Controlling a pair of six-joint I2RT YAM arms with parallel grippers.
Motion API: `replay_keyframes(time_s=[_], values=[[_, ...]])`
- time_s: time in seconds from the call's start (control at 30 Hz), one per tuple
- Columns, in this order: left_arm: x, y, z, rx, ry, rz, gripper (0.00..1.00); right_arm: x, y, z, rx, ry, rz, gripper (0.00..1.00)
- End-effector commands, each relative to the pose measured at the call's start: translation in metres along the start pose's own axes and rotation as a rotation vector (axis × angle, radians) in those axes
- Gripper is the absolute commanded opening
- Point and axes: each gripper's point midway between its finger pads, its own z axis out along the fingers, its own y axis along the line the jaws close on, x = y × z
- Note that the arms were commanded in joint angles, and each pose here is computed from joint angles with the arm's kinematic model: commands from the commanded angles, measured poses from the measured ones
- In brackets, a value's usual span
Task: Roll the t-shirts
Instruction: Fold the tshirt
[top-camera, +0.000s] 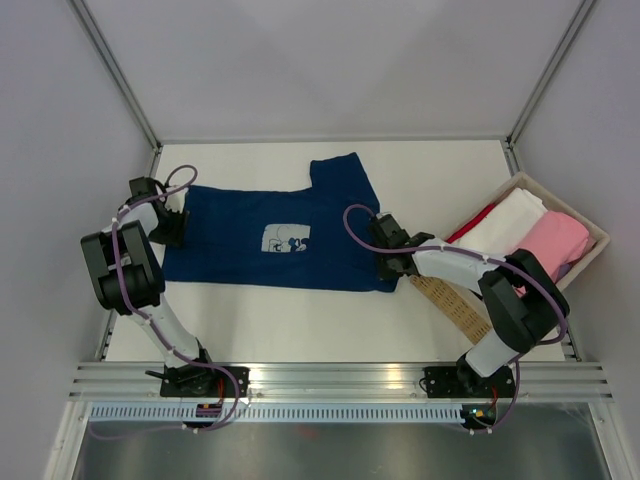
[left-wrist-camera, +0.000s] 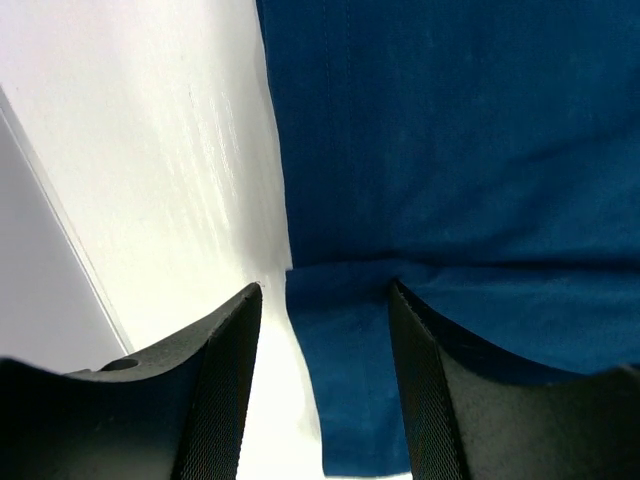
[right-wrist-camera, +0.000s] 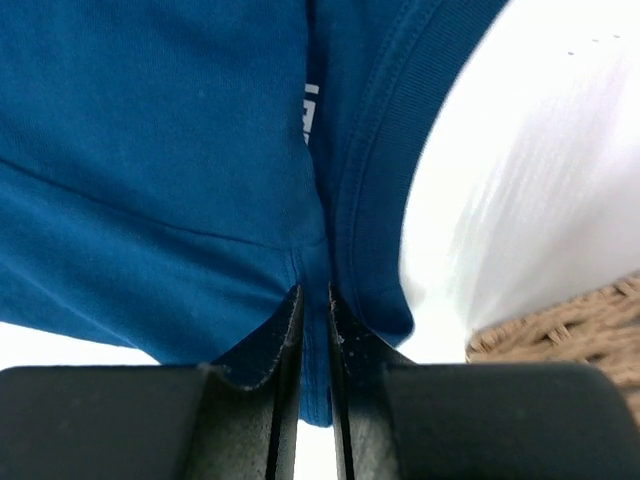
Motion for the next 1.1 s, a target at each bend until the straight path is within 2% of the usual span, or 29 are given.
replay_keyframes(time_s=[0.0,0.1,0.2,0.3,0.4,0.63,0.83,0.93,1.07], values=[[-0.016,0.008,-0.028,-0.047,-0.091,-0.004,0.59,-0.020,0.001,-0.022,0.008,-0.055,-0.001,0.20],[-0.017,0.000,-0.058,-0.032,-0.135,0.054,0.61,-0.027,0.000,-0.037,0.011,-0.080,-0.009,0.23],[-0.012,-0.009,-0.085,-0.029,-0.186,0.133,0.62,-0.022,0.000,-0.048,0.001,-0.072,-0.011,0.36],[0.027,-0.030,-0.084,-0.002,-0.145,0.299,0.63,-0.007,0.007,-0.050,-0.049,-0.034,-0.005,0.46],[0.052,-0.044,-0.081,0.012,-0.115,0.415,0.64,0.003,0.015,-0.047,-0.093,-0.012,0.001,0.48],[0.068,-0.062,-0.069,0.067,-0.095,0.496,0.65,0.011,0.011,-0.027,-0.049,0.006,0.004,0.50],[0.076,-0.057,-0.048,0.026,-0.064,0.546,0.66,0.023,0.006,-0.008,-0.018,0.034,0.003,0.47],[0.078,-0.053,-0.037,0.008,-0.041,0.530,0.65,0.027,0.006,-0.002,-0.012,0.049,0.001,0.37],[0.075,-0.051,-0.027,-0.018,-0.067,0.524,0.63,0.028,0.005,-0.002,-0.011,0.052,0.001,0.27]])
